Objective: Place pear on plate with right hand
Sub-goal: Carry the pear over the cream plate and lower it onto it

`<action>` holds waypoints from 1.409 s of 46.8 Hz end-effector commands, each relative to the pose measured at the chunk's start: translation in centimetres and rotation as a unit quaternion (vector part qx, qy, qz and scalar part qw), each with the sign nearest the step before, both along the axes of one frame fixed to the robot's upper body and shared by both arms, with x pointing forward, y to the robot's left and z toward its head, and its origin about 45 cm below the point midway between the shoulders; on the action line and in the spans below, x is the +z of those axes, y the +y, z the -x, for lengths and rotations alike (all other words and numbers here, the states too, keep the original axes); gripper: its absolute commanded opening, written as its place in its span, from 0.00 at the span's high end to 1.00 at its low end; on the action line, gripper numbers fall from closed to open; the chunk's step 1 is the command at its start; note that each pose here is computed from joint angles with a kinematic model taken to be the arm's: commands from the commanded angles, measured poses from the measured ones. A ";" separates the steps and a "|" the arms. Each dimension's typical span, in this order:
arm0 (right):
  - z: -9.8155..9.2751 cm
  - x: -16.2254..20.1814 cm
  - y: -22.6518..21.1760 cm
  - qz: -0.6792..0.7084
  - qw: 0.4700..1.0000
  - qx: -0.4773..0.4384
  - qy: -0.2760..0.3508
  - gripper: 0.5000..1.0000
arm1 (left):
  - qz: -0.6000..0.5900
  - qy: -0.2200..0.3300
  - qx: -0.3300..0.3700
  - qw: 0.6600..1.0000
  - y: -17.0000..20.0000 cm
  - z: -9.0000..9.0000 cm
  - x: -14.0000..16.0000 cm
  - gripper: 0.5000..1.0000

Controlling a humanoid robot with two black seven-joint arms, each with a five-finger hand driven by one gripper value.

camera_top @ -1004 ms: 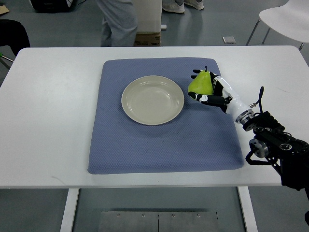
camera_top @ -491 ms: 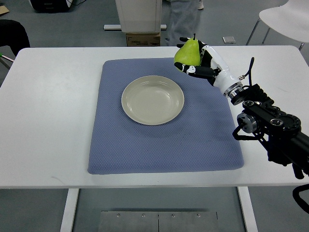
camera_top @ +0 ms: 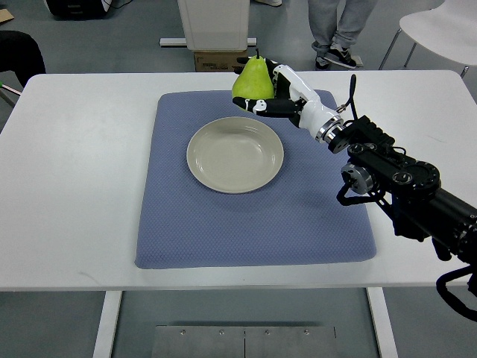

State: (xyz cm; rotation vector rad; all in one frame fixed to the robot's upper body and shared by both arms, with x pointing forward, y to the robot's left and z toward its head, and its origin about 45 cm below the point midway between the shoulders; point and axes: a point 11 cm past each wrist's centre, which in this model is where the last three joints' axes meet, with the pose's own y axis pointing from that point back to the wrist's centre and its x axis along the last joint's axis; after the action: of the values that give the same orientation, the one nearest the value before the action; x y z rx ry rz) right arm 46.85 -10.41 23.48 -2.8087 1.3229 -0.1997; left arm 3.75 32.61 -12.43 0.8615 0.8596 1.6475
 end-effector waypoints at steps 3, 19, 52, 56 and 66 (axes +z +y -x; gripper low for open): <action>0.4 -0.9 0.2 0.018 1.000 0.010 0.009 1.00 | 0.000 -0.001 0.000 1.000 0.0 0.0 0.0 0.00; 0.9 -2.0 0.2 0.030 0.999 0.015 0.024 1.00 | 0.000 -0.001 0.000 1.000 0.0 0.0 0.0 0.00; 3.2 -5.5 0.8 0.047 0.996 0.041 0.060 1.00 | 0.000 0.000 0.000 1.000 0.0 0.0 0.0 0.00; 3.2 -5.6 0.8 0.049 0.996 0.038 0.061 1.00 | 0.000 -0.001 0.000 1.000 0.0 0.0 0.0 0.00; 3.4 -6.5 0.4 0.061 0.995 0.028 0.075 1.00 | 0.000 0.000 0.000 1.000 0.0 0.0 0.0 0.00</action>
State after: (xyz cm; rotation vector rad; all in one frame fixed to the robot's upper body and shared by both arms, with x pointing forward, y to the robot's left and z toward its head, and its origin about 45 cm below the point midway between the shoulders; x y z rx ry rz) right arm 43.44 -9.94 17.07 -3.0090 1.2922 -0.0746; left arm 3.77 32.62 -12.43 0.8612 0.8590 1.6478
